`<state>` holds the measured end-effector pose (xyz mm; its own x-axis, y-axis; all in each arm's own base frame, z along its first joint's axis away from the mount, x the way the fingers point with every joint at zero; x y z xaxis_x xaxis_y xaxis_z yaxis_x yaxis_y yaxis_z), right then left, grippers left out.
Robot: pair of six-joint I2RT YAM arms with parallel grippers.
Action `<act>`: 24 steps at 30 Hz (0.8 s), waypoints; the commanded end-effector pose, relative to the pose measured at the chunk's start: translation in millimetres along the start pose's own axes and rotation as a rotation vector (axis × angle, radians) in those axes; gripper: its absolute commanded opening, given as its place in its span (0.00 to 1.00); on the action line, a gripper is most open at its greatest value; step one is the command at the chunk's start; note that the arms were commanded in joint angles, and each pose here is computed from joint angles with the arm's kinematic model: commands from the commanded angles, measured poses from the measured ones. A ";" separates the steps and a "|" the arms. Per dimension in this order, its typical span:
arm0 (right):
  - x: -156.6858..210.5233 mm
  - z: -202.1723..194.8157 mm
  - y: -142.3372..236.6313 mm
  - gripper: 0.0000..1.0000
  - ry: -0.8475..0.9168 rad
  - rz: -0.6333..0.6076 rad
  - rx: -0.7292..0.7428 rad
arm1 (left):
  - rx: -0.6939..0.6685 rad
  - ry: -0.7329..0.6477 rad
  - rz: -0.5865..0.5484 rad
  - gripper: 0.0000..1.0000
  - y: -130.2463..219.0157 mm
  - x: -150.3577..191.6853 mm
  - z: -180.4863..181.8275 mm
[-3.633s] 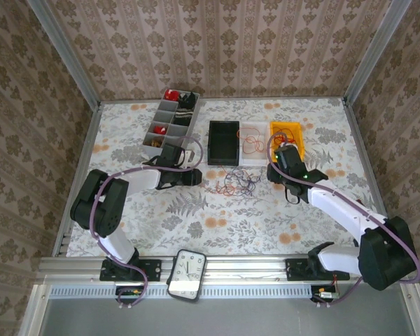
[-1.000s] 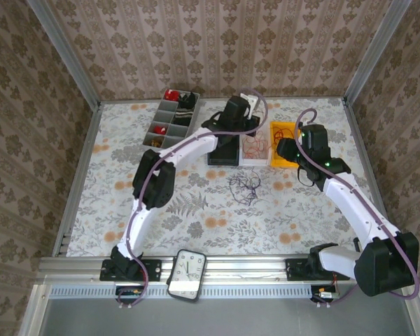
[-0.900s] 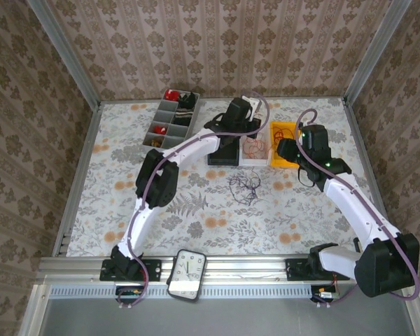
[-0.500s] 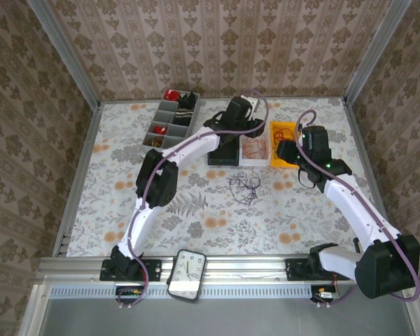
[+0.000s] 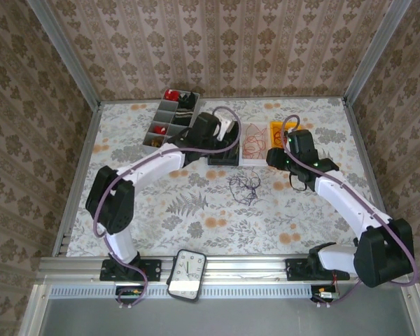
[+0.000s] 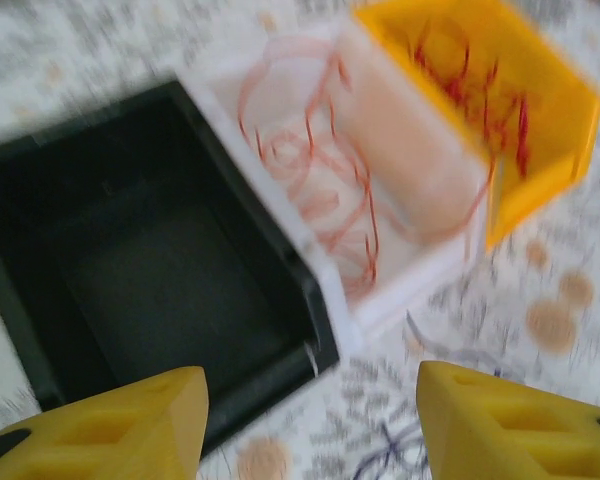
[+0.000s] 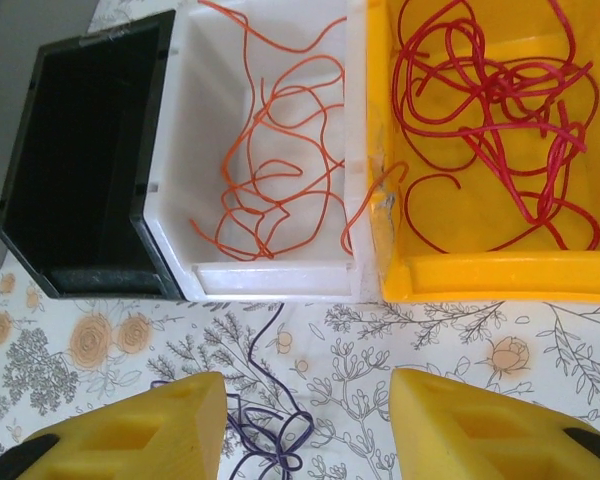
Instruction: Untangle the cables
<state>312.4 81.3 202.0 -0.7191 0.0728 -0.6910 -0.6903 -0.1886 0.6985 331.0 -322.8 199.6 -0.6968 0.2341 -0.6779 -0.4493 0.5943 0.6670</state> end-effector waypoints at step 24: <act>29.1 -2.2 -13.7 0.48 -0.014 0.110 -0.004 | -0.001 -0.261 0.286 0.44 -98.8 69.5 -26.0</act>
<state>308.0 82.9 176.0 -0.7740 0.0613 -0.6302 -0.6288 -0.1907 0.7538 304.8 -380.0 95.8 -0.6558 0.5621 -0.5039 -0.2319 0.4852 0.8431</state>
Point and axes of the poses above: each hand's point on the last joint's axis, 136 mm out from that joint toward the fingers, its own y axis back along the fingers, its own z axis along the line the jaws close on, x = y × z, the point moved 6 cm from there along y, back along the fingers, and after that the axes turned 10 degrees about y, right-handed, at the moved point
